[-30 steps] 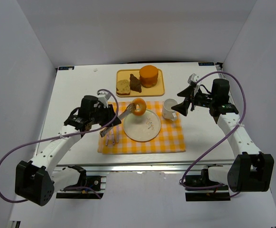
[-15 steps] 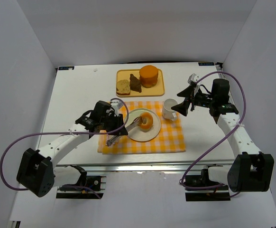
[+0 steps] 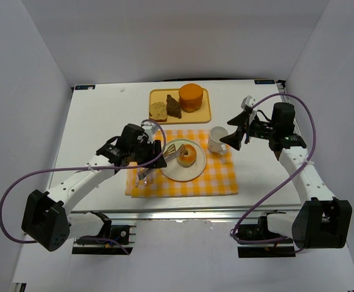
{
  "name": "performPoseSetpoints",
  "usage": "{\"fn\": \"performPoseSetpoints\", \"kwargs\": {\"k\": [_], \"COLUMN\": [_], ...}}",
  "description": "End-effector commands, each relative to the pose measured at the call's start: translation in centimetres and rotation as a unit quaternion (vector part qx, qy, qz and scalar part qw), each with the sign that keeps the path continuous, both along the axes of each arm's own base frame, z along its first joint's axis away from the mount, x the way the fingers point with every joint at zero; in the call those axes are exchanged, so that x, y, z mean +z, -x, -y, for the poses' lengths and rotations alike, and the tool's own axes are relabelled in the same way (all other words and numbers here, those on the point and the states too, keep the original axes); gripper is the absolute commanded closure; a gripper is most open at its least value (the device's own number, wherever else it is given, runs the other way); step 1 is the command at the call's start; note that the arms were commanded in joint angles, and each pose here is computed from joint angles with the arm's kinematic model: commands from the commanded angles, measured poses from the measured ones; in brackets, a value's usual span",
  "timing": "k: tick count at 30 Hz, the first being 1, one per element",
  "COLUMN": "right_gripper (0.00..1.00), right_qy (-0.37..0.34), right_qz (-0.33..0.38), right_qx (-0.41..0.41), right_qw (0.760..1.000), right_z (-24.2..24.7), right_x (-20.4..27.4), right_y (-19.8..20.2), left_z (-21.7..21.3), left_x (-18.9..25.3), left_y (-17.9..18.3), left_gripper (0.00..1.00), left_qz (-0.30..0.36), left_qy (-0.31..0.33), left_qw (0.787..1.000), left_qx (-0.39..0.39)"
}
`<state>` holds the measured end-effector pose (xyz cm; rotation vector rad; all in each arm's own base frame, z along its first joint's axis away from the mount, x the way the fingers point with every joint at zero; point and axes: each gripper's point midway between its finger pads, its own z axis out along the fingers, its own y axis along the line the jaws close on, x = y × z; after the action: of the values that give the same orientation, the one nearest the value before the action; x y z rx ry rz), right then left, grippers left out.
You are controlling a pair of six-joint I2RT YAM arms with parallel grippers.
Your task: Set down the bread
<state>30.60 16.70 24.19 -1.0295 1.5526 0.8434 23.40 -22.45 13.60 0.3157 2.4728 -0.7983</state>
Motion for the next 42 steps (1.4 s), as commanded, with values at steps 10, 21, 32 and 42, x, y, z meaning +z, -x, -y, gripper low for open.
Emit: {"fn": "performPoseSetpoints", "kwargs": {"k": [10, 21, 32, 42], "right_gripper": [0.11, 0.11, 0.11, 0.11], "right_qy": [-0.004, 0.001, 0.013, 0.031], "right_qz": [0.014, 0.012, 0.017, -0.008], "right_qx": [0.010, 0.025, 0.016, -0.009], "right_qw": [1.000, 1.000, 1.000, 0.999], "right_z": [0.0, -0.1, 0.2, 0.8], "right_x": [0.6, 0.6, 0.4, -0.6], "right_y": [0.6, 1.0, 0.8, 0.1], "left_z": [-8.9, -23.0, -25.6, -25.8], "left_x": [5.7, -2.7, -12.6, -11.7], "left_y": [-7.9, -15.7, -17.0, -16.8], "left_gripper": [0.72, 0.82, 0.59, 0.08], "left_qz": [0.117, 0.176, 0.074, 0.079], "left_qy": [-0.043, -0.246, -0.249, -0.242], "left_qw": [0.980, 0.929, 0.945, 0.942], "left_qx": [0.154, 0.213, 0.199, 0.218]}}
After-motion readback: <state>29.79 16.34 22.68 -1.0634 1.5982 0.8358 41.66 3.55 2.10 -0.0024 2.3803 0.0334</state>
